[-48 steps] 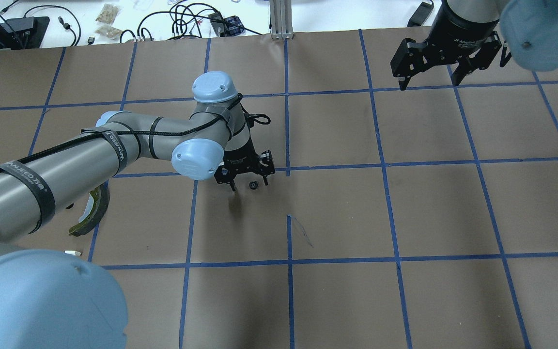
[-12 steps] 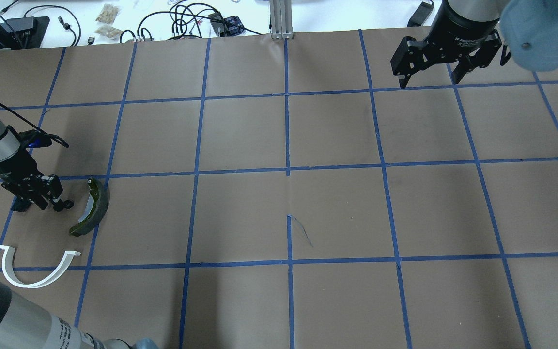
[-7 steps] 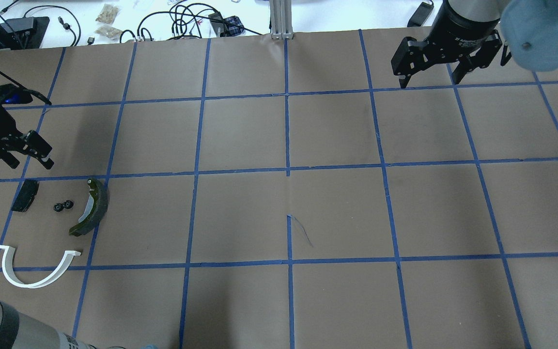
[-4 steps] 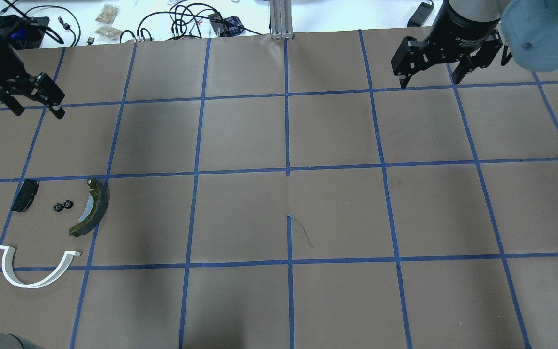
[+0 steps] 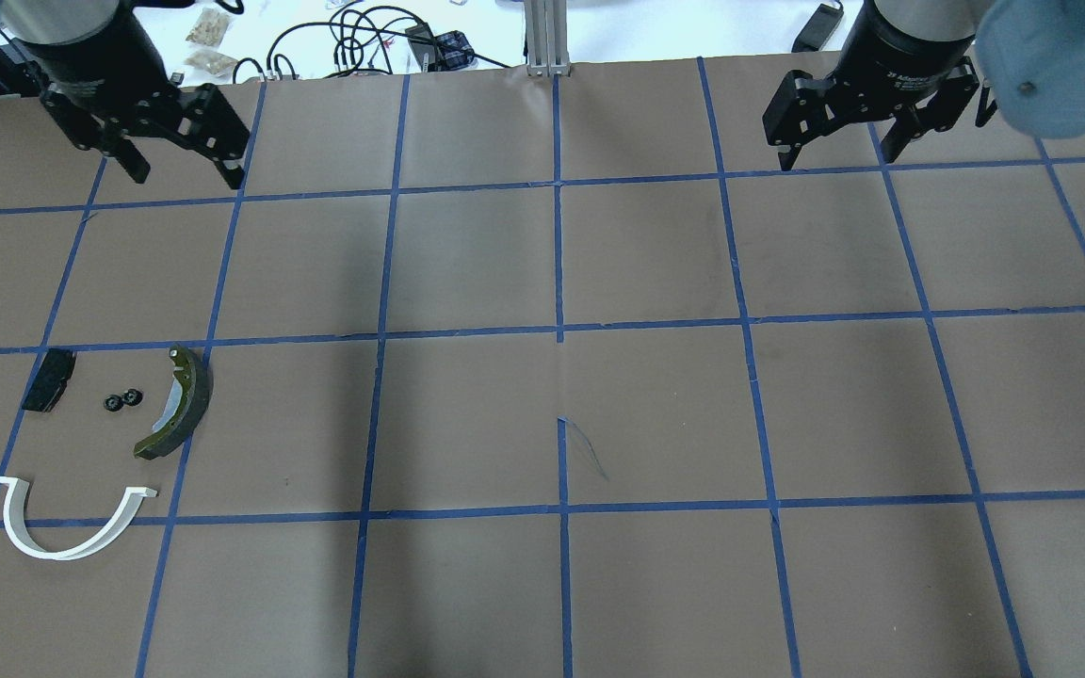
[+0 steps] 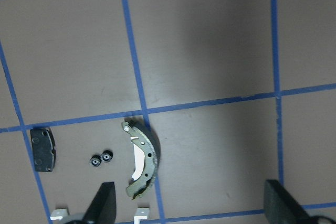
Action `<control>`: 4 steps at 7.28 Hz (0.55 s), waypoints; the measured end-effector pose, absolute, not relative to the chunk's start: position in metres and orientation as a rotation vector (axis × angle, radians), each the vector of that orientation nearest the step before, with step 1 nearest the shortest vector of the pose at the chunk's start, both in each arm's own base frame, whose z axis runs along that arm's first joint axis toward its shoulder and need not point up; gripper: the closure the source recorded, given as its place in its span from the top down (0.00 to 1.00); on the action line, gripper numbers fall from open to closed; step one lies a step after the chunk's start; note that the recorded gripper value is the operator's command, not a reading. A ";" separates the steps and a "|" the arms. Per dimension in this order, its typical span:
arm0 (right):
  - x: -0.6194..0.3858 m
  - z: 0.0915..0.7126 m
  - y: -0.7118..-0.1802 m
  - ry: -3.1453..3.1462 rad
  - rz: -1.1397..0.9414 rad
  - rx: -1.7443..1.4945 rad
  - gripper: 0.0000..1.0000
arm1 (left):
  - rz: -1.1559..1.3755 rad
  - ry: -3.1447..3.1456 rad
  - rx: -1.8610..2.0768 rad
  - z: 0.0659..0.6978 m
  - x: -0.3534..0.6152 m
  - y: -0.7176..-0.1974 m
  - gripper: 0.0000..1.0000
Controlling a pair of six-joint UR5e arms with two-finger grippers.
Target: Place bearing gear from tray to pile
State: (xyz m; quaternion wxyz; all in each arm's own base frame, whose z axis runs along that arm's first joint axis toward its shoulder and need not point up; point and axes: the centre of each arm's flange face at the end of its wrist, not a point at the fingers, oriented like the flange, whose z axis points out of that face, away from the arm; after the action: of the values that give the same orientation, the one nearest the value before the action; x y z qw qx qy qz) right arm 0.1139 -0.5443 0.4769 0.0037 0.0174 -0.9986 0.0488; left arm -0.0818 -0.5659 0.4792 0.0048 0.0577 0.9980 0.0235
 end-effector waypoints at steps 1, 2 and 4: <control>0.113 0.477 -0.545 -3.127 0.156 0.054 1.00 | 0.091 3.134 0.193 0.474 -0.107 -0.555 1.00; 0.113 0.477 -0.545 -3.125 0.157 0.054 1.00 | 0.095 3.134 0.208 0.473 -0.118 -0.542 1.00; 0.114 0.477 -0.545 -3.124 0.158 0.054 1.00 | 0.100 3.133 0.217 0.474 -0.122 -0.515 1.00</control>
State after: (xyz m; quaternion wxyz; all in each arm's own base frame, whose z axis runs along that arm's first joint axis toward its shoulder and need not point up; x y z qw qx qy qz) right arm 0.1136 -0.5446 0.4774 0.0066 0.0171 -0.9986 0.0505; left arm -0.1222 -0.5145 0.4744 -0.0004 0.0691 0.9971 0.0317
